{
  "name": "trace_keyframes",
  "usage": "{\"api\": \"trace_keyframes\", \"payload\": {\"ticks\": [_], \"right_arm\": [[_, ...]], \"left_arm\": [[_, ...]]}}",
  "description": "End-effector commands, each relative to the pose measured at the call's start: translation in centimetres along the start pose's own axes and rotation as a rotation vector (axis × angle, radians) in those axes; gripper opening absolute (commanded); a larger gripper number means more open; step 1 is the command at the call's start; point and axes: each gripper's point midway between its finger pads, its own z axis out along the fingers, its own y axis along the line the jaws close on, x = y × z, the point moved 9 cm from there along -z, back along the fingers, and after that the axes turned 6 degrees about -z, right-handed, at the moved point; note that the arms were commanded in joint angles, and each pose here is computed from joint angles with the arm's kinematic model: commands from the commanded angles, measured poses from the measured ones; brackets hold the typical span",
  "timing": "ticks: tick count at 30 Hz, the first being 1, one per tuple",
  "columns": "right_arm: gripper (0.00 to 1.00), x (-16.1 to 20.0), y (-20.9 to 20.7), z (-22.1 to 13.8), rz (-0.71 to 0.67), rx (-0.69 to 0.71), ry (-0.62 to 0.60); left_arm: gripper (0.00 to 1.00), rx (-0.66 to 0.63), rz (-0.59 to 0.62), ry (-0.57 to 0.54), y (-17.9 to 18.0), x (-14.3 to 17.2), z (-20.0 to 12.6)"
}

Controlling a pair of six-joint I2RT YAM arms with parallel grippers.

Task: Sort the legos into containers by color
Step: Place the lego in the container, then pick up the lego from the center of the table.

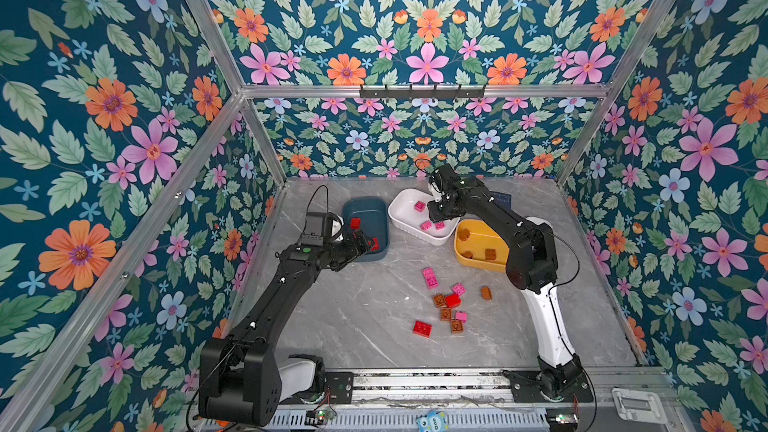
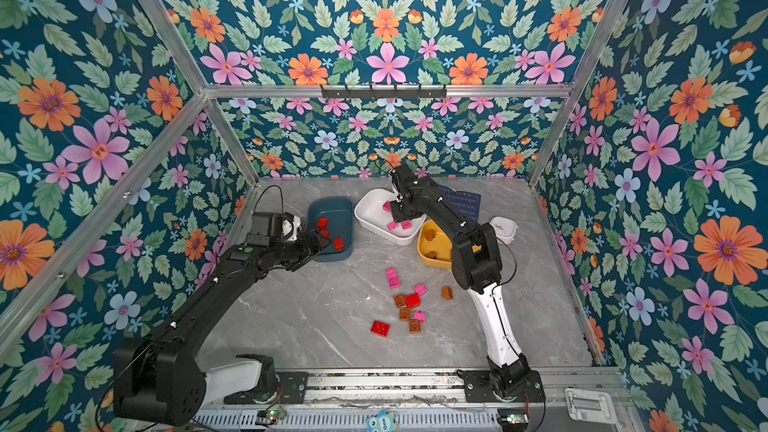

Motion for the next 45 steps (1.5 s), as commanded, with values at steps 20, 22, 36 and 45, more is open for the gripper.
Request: {"api": "trace_keyframes", "payload": {"ticks": [20, 22, 36, 45], "right_arm": [[0.64, 11.7, 9.2, -3.2, -0.069, -0.110, 0.245], [0.63, 12.3, 9.4, -2.2, -0.085, -0.081, 0.277], [0.49, 12.8, 9.5, 1.8, -0.125, -0.026, 0.351], [0.31, 12.8, 9.7, 2.1, -0.134, -0.013, 0.364]], "left_arm": [[0.88, -0.045, 0.020, 0.011, 0.9, 0.5, 0.1], [0.88, -0.046, 0.020, 0.012, 0.9, 0.5, 0.1], [0.88, -0.066, 0.035, 0.017, 1.2, 0.7, 0.0], [0.88, -0.078, 0.050, 0.024, 1.2, 0.7, 0.0]]}}
